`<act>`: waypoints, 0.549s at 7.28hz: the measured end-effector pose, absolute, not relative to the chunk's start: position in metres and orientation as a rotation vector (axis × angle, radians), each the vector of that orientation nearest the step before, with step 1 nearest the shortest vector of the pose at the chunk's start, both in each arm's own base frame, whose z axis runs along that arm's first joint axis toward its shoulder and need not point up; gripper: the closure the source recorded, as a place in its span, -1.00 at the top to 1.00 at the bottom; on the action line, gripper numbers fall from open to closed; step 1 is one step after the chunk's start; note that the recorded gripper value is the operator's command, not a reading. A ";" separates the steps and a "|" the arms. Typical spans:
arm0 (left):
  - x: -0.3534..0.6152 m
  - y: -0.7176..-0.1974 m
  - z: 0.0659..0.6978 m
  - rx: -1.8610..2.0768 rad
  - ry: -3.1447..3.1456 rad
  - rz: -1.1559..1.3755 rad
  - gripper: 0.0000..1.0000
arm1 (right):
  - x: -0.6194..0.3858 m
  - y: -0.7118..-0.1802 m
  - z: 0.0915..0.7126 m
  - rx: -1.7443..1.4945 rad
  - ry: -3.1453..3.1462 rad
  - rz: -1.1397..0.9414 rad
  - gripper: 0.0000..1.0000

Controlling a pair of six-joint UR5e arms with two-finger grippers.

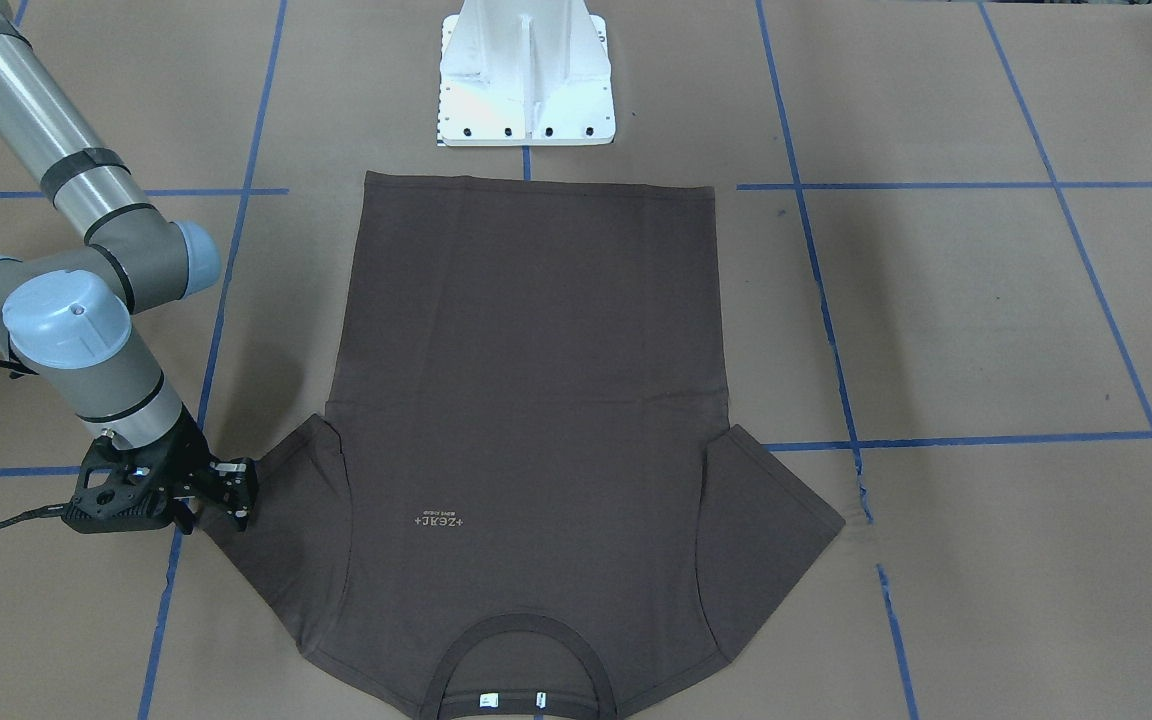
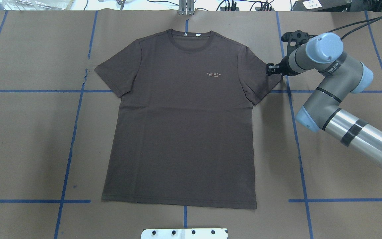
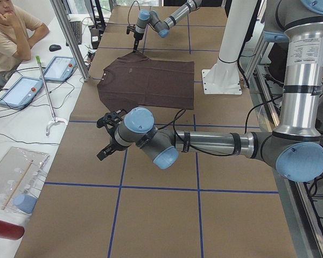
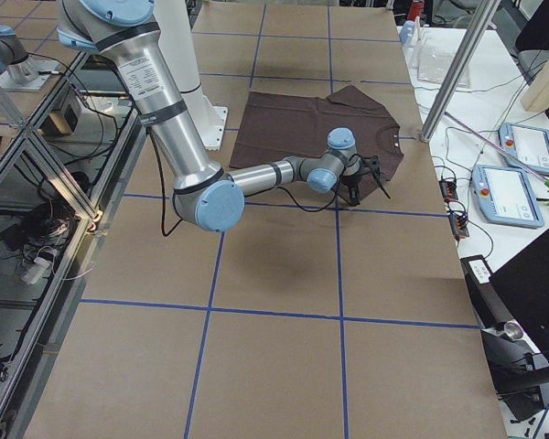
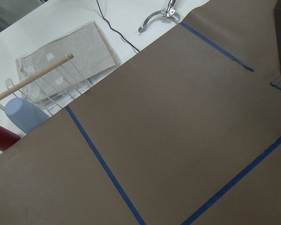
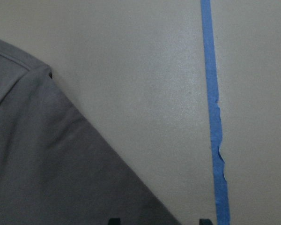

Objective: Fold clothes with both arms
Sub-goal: 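Move the right gripper over the shirt shoulder nearest it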

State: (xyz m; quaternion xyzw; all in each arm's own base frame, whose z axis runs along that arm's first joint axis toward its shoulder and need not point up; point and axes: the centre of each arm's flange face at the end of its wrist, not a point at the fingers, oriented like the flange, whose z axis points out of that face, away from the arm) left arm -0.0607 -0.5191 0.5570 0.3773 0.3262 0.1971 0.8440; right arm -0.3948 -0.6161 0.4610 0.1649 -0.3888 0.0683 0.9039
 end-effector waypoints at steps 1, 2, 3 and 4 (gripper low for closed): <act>-0.061 -0.519 0.557 0.797 0.689 0.416 1.00 | -0.396 -0.615 0.463 0.339 -0.802 0.140 0.19; -0.061 -0.519 0.556 0.798 0.688 0.417 1.00 | -0.396 -0.615 0.464 0.337 -0.801 0.140 0.19; -0.061 -0.519 0.556 0.798 0.688 0.417 1.00 | -0.396 -0.615 0.465 0.336 -0.800 0.140 0.19; -0.061 -0.519 0.556 0.799 0.688 0.417 1.00 | -0.396 -0.614 0.466 0.335 -0.798 0.140 0.19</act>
